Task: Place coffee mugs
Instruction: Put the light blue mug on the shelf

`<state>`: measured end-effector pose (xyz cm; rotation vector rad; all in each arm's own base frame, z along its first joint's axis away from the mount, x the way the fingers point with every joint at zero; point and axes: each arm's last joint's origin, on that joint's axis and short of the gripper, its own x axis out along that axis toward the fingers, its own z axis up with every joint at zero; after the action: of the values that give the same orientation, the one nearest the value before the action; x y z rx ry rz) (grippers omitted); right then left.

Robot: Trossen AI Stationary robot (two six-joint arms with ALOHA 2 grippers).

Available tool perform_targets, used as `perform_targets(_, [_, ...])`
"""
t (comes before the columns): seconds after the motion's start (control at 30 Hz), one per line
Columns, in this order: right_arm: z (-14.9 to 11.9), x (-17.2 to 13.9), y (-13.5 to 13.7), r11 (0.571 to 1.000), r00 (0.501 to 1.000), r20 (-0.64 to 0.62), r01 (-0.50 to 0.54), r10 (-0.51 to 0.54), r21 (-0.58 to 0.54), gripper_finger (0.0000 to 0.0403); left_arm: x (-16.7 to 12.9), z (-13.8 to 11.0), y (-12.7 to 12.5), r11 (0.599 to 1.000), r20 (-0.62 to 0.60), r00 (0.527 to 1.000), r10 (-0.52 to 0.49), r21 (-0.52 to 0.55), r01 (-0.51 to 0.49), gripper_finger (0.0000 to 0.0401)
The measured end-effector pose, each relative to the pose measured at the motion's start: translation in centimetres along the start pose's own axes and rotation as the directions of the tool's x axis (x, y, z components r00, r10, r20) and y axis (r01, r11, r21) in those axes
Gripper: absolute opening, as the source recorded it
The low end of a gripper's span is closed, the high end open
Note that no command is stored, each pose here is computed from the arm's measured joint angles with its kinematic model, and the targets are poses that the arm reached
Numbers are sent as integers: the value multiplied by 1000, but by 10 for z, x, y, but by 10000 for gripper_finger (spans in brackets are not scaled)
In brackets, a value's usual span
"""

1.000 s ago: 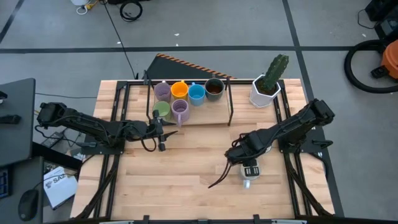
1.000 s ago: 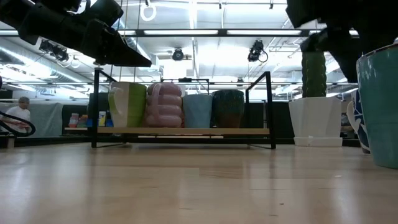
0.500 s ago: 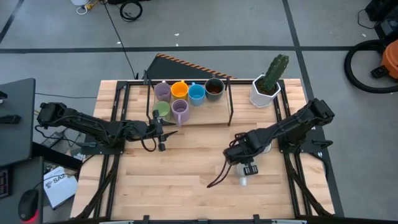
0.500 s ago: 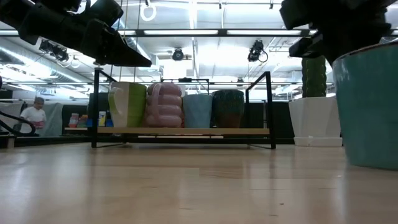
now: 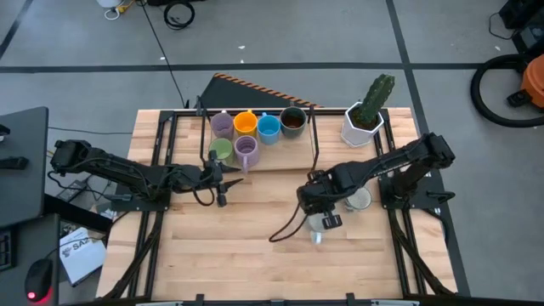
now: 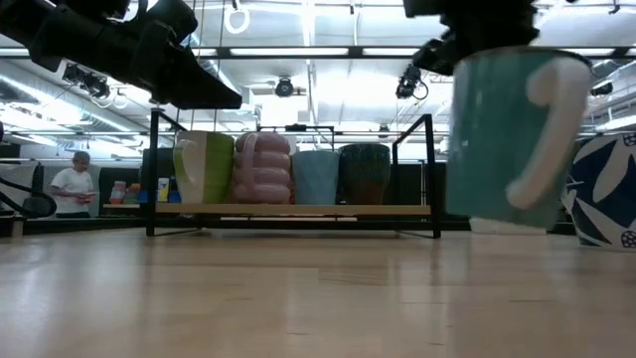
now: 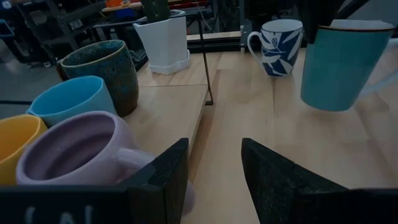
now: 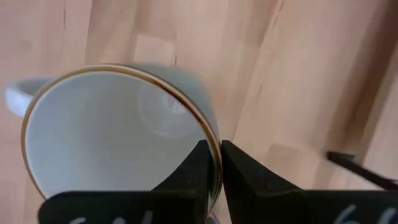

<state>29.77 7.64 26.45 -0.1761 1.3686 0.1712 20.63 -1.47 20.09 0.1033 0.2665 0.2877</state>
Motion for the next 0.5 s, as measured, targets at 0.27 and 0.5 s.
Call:
perform_targets(0.27, [30,-2,-16,997,999,-48,21,-25,-78,34,0,0,0,999,0,1000,0,-46,0,155])
perform_targets(0.5, [63,-10,-28,976,994,-83,54,-73,-210,36,0,0,0,998,-3,1000,0,-59,0,155])
